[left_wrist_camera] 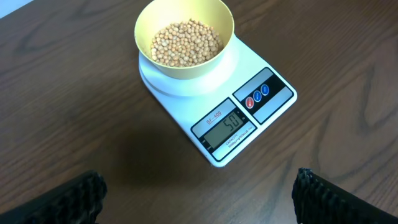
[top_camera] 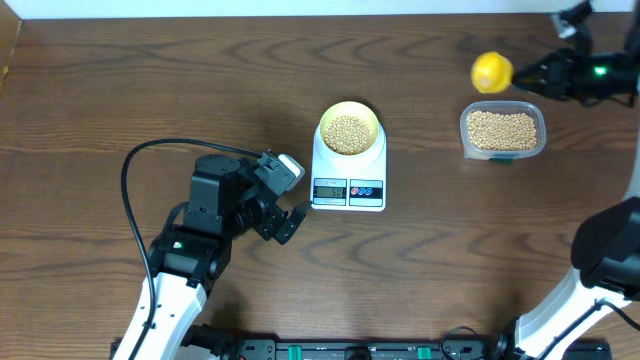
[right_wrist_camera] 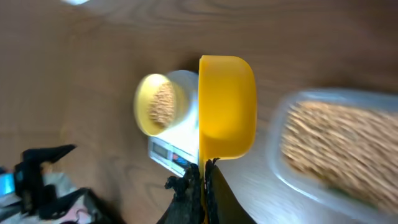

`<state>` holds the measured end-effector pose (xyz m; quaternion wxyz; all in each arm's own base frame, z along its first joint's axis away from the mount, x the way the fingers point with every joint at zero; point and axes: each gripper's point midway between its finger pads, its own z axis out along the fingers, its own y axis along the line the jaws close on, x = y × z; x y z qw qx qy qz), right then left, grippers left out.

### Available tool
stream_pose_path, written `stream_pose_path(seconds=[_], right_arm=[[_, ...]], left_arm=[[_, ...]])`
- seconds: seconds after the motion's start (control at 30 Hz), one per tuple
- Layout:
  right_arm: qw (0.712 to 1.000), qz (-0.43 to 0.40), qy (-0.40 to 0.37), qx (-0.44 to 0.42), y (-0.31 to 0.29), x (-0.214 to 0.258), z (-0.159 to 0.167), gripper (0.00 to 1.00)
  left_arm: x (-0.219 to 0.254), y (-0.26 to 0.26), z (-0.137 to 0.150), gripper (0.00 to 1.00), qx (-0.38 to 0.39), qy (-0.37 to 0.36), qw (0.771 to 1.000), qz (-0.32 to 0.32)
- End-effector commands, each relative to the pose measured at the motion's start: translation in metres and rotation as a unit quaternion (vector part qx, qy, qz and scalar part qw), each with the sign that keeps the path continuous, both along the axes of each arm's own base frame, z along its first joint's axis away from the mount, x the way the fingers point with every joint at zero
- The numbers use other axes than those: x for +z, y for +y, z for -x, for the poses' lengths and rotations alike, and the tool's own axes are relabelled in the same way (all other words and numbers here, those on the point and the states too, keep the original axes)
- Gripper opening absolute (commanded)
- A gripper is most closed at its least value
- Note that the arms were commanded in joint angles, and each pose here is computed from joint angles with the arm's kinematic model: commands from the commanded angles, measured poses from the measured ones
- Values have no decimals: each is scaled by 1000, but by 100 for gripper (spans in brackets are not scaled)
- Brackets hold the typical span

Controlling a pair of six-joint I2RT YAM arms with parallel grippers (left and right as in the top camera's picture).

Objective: Scoop item into bowl and weigh 50g on scale
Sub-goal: 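Lower the scoop into the tub to empty it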

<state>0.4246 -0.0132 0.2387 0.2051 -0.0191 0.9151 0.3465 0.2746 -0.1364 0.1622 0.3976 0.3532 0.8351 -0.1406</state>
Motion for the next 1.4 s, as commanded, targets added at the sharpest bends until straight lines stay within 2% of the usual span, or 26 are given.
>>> stream_pose_path(seconds=[0.0,0.07,0.23,0.43,0.57,0.7,0.8,0.9,1.07,1.3,1.37], right_arm=[[996,91,15,-23,-34,-11,8,1],[991,126,35,-31,-46,-23,12,1],[985,150,67,-43,-47,-44,13,1],[963,233,120,-63,-38,-72,15,1],[935,326,118,-73,-32,-76,7,1],[891,430,114,-86,-31,-73,6,1],[866,480,106,-86,-26,-68,5,1],[853,507,96,-79,-20,-64,4,1],[864,479,106,-114,-13,-67,5,1],[929,310,140,-144,12,-75,2,1],[937,269,148,-165,15,-74,-1,1]], left_arm=[[7,-1,-1,98,-3,-8,1000,5],[7,-1,-1,98,-3,-8,1000,5],[7,-1,-1,98,-3,-8,1000,6],[7,-1,-1,98,-3,-8,1000,5],[7,-1,-1,97,-3,-8,1000,5],[7,-1,-1,97,-3,-8,1000,6],[7,-1,-1,98,-3,-8,1000,5],[7,-1,-1,98,-3,-8,1000,5],[7,-1,-1,98,-3,-8,1000,5],[7,-1,-1,98,-3,-8,1000,5],[7,-1,-1,98,-3,-8,1000,5]])
